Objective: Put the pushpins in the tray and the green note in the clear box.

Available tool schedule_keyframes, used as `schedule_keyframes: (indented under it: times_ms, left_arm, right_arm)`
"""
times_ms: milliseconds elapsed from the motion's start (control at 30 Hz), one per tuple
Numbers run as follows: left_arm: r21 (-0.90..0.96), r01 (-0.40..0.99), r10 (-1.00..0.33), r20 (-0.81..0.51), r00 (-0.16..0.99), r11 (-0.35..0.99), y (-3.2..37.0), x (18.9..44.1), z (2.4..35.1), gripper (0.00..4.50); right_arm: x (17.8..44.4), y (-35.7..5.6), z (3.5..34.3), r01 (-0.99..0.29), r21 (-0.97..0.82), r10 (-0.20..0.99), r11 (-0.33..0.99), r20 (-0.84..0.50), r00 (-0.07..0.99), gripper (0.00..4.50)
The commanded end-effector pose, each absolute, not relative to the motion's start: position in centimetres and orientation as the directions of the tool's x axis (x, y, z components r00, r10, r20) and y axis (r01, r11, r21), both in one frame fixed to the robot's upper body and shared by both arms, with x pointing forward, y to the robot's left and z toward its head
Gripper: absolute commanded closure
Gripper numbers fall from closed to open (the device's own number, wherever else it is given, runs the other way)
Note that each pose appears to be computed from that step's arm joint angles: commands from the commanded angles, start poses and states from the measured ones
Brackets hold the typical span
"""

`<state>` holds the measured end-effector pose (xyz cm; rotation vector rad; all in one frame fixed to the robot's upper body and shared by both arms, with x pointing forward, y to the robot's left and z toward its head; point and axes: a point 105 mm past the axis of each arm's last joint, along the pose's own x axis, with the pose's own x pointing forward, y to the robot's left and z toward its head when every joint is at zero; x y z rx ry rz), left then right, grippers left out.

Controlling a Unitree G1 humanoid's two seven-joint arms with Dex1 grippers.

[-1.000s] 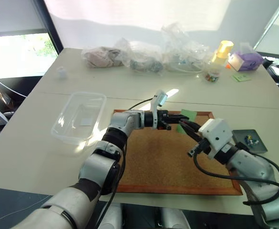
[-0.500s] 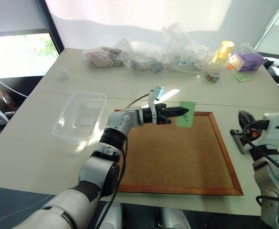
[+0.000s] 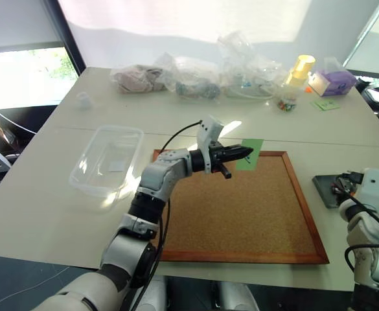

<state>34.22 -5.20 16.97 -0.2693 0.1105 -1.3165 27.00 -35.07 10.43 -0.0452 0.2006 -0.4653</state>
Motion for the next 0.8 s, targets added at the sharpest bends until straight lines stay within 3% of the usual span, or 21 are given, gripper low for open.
schedule_keyframes:
  times_ms: [33, 100, 233, 333, 400, 533, 667, 800]
  left_arm:
    - [-0.231, 0.951, -0.969, 0.091, 0.231, 0.205, -5.7, 33.9, 17.8, 4.50]
    - [-0.232, 0.951, -0.969, 0.089, 0.232, 0.206, -5.6, 33.9, 17.8, 4.50]
    - [-0.216, 0.952, -0.967, 0.086, 0.238, 0.215, -5.4, 34.0, 17.8, 4.50]
    - [-0.164, 0.950, -0.956, 0.081, 0.281, 0.265, -4.1, 34.6, 18.7, 4.50]
    - [-0.100, 0.941, -0.941, 0.069, 0.330, 0.323, -2.5, 35.2, 19.6, 4.50]
    - [0.042, 0.878, -0.879, 0.010, 0.477, 0.477, 1.7, 36.9, 21.7, 4.50]
    - [0.108, 0.825, -0.828, -0.027, 0.560, 0.555, 6.2, 37.3, 24.5, 4.50]
    - [0.184, 0.696, -0.683, -0.137, 0.717, 0.694, 10.9, 38.4, 25.6, 4.50]
  right_arm:
    - [26.7, -35.8, 12.3, 0.465, -0.112, -0.476, 0.878, -0.117, 0.871, 0.94]
    - [26.5, -35.7, 12.3, 0.461, -0.114, -0.472, 0.880, -0.116, 0.874, 0.05]
    - [26.6, -34.4, 14.1, 0.403, -0.133, -0.410, 0.906, -0.030, 0.912, 0.05]
    - [26.9, -29.9, 17.4, 0.188, -0.128, -0.176, 0.974, 0.102, 0.979, 0.05]
    - [26.7, -25.9, 18.8, -0.038, -0.095, 0.050, 0.995, 0.136, 0.989, 0.05]
    - [25.0, -19.0, 19.4, -0.440, -0.026, 0.440, 0.898, 0.091, 0.893, 0.05]
    - [23.8, -15.1, 18.9, -0.647, -0.004, 0.647, 0.763, 0.004, 0.762, 0.05]
    - [23.6, -13.2, 18.7, -0.733, -0.013, 0.733, 0.680, -0.040, 0.680, 0.05]
